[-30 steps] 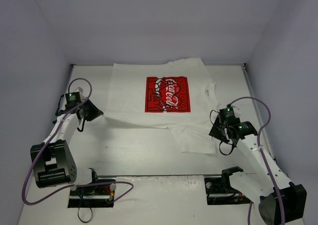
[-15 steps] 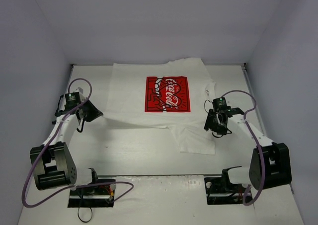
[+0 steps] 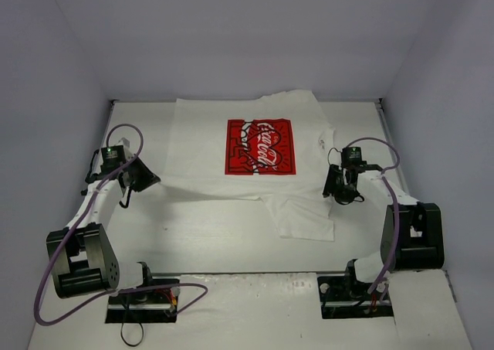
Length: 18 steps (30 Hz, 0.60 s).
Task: Fold and stack the t-shirts
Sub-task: Grap the side of the flattened tshirt closest away from the robot with both arms
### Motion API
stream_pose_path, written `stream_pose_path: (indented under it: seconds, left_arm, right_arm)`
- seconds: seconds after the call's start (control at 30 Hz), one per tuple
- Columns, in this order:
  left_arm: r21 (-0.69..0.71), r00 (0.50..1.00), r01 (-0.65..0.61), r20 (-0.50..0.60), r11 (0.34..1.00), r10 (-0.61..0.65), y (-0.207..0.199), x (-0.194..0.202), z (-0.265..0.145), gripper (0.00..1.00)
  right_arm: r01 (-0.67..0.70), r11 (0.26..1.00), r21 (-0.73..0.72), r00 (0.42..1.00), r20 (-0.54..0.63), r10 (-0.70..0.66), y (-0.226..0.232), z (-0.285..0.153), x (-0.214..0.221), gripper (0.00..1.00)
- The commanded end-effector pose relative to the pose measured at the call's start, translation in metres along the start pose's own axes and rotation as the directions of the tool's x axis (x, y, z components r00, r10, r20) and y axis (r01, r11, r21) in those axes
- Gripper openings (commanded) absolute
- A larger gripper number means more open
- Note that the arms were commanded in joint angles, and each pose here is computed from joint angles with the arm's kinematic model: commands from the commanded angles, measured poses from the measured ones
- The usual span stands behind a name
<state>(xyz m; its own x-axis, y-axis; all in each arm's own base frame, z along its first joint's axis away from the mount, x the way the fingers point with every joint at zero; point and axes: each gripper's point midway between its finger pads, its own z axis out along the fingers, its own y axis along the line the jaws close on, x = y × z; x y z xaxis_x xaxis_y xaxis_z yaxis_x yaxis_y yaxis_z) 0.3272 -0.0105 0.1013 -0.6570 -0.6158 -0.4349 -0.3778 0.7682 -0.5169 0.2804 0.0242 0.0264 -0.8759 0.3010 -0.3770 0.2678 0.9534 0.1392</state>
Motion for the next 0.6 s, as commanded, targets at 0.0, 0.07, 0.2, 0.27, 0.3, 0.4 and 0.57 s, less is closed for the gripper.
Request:
stream_pose_path:
  seconds: [0.0,0.07,0.2,0.27,0.3,0.4,0.57]
  left_arm:
    - [0.021,0.998,-0.045,0.051,0.999,0.044,-0.009,-0.013,-0.006,0.00]
    - [0.020,0.998,-0.046,0.051,0.999,0.045,-0.009,-0.013,-0.006,0.00]
    - [0.018,0.998,-0.047,0.049,0.999,0.046,-0.008,-0.013,-0.006,0.00]
    - [0.015,0.998,-0.048,0.048,0.999,0.047,-0.007,-0.012,-0.005,0.00]
    - [0.014,0.998,-0.048,0.048,0.999,0.047,-0.007,-0.012,-0.006,0.00]
    - [0.012,0.998,-0.049,0.047,0.999,0.048,-0.007,-0.012,-0.007,0.00]
    - [0.015,0.997,-0.048,0.057,0.999,0.048,-0.010,-0.015,-0.010,0.00]
  right_arm:
    - [0.045,0.993,-0.110,0.997,0.068,-0.037,0.022,0.001,-0.021,0.43]
    - [0.046,0.994,-0.095,0.996,0.077,-0.038,0.019,0.005,-0.022,0.43]
    - [0.033,0.997,-0.067,0.997,0.067,-0.029,0.014,0.012,-0.018,0.40]
    - [0.022,0.998,-0.058,0.998,0.055,-0.019,0.011,0.014,-0.014,0.37]
    - [0.017,0.999,-0.051,0.999,0.044,-0.015,0.010,0.016,-0.009,0.36]
    - [-0.008,0.999,-0.044,0.999,0.036,0.010,0.007,0.014,-0.001,0.33]
    - [-0.040,0.999,-0.037,0.999,0.017,0.041,0.002,0.006,0.017,0.25]
